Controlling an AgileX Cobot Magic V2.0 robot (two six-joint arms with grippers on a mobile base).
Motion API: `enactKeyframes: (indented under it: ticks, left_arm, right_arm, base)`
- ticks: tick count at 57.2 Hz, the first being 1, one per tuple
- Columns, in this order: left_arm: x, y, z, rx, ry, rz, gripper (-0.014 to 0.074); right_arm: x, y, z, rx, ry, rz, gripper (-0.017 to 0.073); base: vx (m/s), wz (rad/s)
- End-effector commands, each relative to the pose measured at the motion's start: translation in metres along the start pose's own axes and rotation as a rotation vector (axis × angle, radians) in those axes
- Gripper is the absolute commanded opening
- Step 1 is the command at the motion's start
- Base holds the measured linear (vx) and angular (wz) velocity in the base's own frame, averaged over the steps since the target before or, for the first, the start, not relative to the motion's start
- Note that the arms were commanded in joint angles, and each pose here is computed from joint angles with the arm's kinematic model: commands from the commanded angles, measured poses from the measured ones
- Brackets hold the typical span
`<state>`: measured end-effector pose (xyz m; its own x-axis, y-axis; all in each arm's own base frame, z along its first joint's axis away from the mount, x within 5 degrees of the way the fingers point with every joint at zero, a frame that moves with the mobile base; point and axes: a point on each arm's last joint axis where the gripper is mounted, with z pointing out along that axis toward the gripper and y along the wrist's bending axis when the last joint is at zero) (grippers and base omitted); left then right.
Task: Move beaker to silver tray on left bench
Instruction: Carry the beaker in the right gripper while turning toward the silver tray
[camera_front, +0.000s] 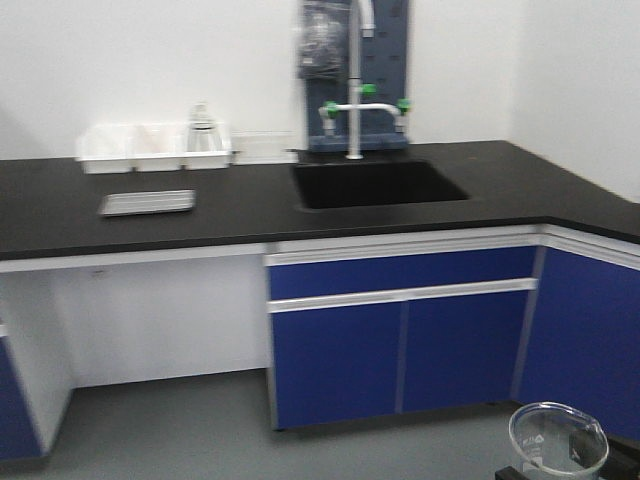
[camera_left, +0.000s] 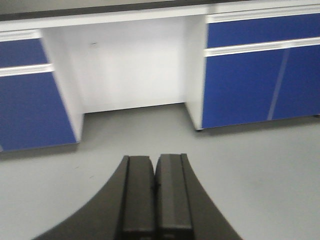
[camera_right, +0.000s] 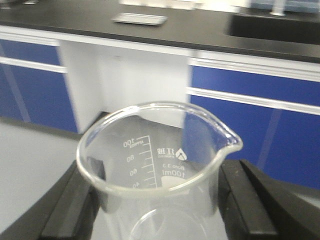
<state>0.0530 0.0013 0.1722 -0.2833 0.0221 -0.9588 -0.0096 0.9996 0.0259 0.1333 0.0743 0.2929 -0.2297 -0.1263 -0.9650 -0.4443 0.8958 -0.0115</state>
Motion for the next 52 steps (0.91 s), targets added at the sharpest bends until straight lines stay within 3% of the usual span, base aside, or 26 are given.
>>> enactKeyframes:
  ticks: [1,52]
  left_arm:
    - [0.0011,-0.0007,0.0019,0.008,-0.066,-0.003,0.0001]
    - [0.0011,-0.0007,0.0019,0.008,-0.066,-0.003,0.0001]
  right_arm:
    - [-0.0139,0.0027,-0.0026,-0.033,-0.066,-0.013,-0.0006]
    - [-0.0139,0.0027,-0.0026,-0.033,-0.066,-0.013,-0.0006]
  base:
    - [-0.07,0.74]
    - [0.10,0.47]
